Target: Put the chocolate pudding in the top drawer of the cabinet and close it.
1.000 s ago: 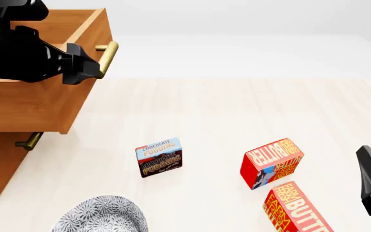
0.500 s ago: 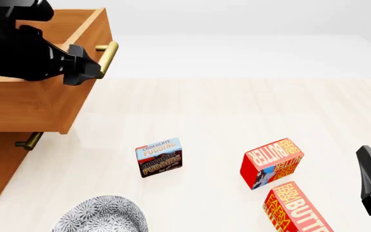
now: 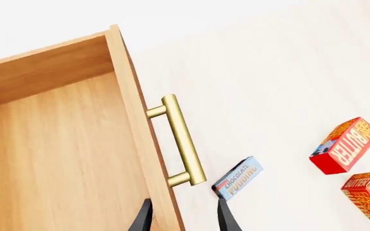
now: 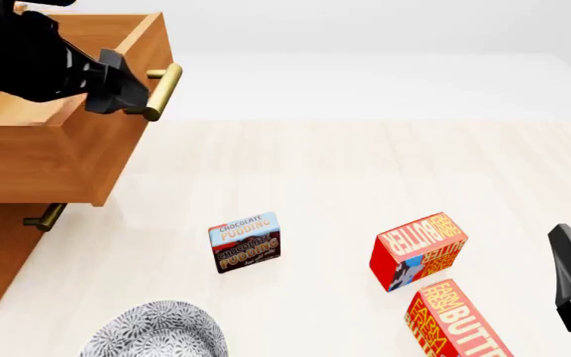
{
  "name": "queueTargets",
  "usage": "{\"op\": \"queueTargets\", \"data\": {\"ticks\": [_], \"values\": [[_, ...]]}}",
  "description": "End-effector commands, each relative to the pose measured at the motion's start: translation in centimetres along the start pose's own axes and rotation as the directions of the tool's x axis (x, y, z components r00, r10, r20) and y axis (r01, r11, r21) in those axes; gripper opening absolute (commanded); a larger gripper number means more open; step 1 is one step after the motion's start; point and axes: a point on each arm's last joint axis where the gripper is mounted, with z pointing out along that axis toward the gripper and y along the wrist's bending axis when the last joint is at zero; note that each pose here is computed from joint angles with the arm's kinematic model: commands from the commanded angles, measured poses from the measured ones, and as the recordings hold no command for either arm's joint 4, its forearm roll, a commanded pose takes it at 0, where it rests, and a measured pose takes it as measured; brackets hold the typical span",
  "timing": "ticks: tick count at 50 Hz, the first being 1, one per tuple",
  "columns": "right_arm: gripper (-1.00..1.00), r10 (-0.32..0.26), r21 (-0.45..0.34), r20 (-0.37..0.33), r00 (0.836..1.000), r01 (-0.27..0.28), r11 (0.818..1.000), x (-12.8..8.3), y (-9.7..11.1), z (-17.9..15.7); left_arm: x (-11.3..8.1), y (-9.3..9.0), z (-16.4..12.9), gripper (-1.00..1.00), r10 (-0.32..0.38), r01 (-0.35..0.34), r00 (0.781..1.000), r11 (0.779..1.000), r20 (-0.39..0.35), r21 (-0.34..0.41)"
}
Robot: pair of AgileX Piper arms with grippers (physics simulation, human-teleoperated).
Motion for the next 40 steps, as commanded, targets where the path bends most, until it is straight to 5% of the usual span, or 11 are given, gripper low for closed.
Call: {"op": "queueTargets", "data": {"ticks": [1,40], "values": [[1.0,0.0,0.0,0.0,1.0,0.0,1.0,0.0,0.0,0.0,-1.1,0.0,-2.1,1.0,0.025,-0.025,0.999,1.0,0.027,0.003],[1.0,0.0,0.0,0.0,1.0,0.0,1.0,0.0,0.0,0.0,-2.0,-1.7,-7.1,1.0,0.082,-0.091,0.989,0.994,0.122,0.068]]}}
